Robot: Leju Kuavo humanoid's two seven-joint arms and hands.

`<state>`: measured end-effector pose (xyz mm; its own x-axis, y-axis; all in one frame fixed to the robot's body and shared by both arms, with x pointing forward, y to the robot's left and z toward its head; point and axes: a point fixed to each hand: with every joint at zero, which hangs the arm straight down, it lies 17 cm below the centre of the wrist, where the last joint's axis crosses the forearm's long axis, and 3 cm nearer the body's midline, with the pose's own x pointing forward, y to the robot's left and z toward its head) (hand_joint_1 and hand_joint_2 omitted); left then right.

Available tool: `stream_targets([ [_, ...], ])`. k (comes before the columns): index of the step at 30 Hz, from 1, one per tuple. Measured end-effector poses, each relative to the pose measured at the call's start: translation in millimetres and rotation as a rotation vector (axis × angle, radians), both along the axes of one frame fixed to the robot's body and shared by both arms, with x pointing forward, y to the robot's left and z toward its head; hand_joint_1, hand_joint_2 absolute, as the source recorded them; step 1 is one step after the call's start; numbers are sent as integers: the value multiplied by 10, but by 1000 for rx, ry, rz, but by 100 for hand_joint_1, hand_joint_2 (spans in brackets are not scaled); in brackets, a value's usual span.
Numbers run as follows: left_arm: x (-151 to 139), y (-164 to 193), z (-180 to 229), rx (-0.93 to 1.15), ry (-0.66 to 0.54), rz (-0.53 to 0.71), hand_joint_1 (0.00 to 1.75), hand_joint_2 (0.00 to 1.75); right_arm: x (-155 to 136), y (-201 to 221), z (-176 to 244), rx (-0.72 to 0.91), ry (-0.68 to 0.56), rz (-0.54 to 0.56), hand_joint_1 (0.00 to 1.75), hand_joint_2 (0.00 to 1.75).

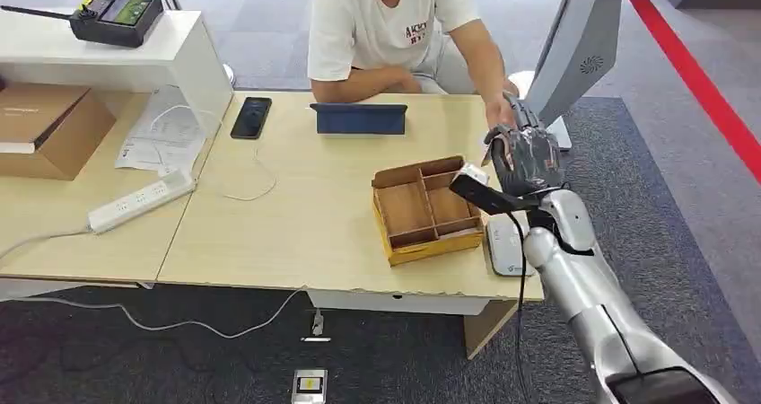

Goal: Pass the card to the sensor for recognition and then transmit it.

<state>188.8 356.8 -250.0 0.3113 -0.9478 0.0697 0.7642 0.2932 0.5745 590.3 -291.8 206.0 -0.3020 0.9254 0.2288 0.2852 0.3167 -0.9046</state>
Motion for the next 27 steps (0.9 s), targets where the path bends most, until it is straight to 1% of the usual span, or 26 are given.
stream_targets([
  [5,77,-38,18,3,-3,-31,0,0,203,67,503,-3,-72,15,175,175],
  [8,143,-64,35,5,-4,-56,0,0,345,132,905,-20,-122,15,175,175],
  [11,219,-97,57,6,-10,-78,0,0,491,218,1218,-40,-136,6,175,175],
  [13,246,-110,65,7,-12,-88,0,0,544,275,1354,-48,-140,6,175,175],
  [18,271,-130,72,8,-14,-101,0,0,636,400,1495,-56,-120,9,175,175],
  [26,285,-137,76,7,-15,-100,0,0,668,515,1316,-56,-60,22,175,175],
  [27,287,-139,77,7,-16,-101,0,0,668,522,1295,-54,-56,22,145,175],
])
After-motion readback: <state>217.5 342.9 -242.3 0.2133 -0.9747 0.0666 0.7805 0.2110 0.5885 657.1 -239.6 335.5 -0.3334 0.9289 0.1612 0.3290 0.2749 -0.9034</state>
